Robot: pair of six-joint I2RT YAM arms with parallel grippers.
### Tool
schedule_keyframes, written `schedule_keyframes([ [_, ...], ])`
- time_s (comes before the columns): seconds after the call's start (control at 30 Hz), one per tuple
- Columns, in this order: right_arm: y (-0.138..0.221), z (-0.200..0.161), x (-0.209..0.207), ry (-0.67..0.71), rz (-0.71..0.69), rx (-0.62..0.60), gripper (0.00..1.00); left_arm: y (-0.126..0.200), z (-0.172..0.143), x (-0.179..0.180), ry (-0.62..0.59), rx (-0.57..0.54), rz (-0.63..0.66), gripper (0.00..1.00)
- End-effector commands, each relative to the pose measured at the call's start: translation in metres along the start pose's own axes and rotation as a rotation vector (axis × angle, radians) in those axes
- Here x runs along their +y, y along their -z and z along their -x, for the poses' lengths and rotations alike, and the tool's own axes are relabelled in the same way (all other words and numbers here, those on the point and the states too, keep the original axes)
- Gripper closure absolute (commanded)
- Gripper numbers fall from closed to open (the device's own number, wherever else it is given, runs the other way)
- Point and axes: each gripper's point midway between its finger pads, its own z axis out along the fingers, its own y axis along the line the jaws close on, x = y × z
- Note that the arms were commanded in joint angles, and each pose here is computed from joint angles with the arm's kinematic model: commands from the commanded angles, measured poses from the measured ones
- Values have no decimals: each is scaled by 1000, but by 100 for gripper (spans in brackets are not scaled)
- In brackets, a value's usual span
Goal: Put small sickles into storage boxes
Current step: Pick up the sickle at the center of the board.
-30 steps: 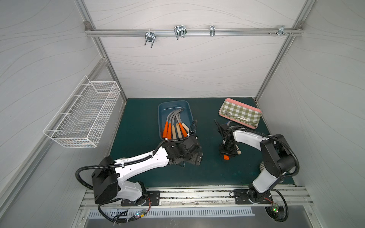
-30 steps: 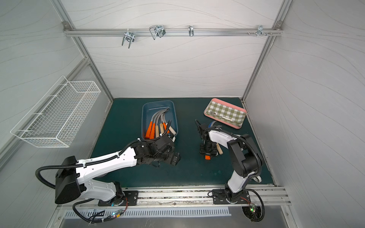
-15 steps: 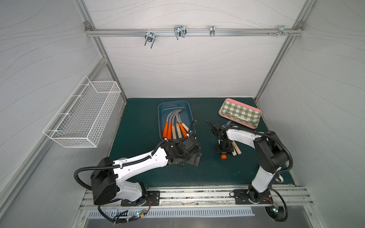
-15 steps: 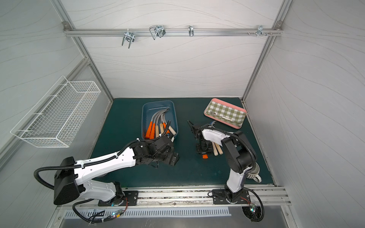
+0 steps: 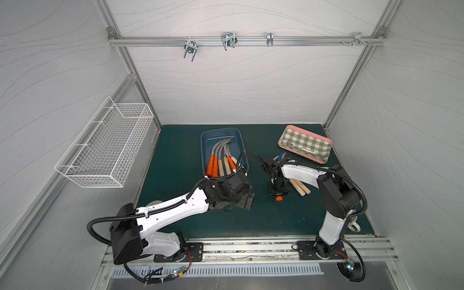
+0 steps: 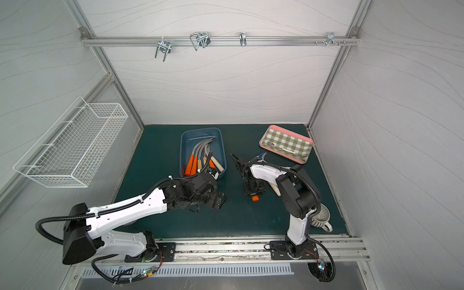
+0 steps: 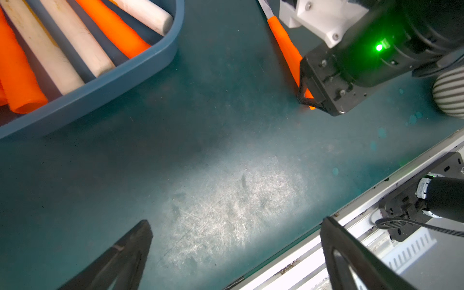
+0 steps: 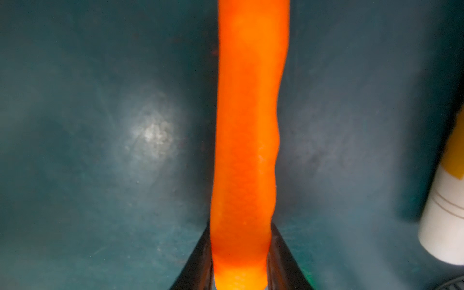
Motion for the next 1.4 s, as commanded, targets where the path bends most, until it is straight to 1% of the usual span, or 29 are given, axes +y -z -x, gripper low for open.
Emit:
schedule_keyframes([
  [0.0, -8, 10, 24, 42, 82, -28, 71, 6, 5, 11, 16, -25, 20, 1],
  [0.2, -6, 8, 41, 114, 93, -42, 71, 8, 6, 16, 31, -29, 17, 1],
  [0.4, -7, 8, 43, 92, 96, -25, 71, 8, 4, 18, 33, -26, 17, 1],
  [0.57, 0, 11, 42, 82, 91, -30, 72, 14, 9, 22, 34, -38, 19, 1],
  [0.73, 16, 14, 39, 61, 104, -49, 72, 24, 18, 26, 46, -70, 14, 1],
  [1.07, 56, 20, 17, -17, 146, -98, 73, 36, 32, 28, 53, -99, 14, 1],
  [1.37, 86, 28, 13, -24, 170, -140, 73, 39, 46, 31, 60, -108, 19, 1],
])
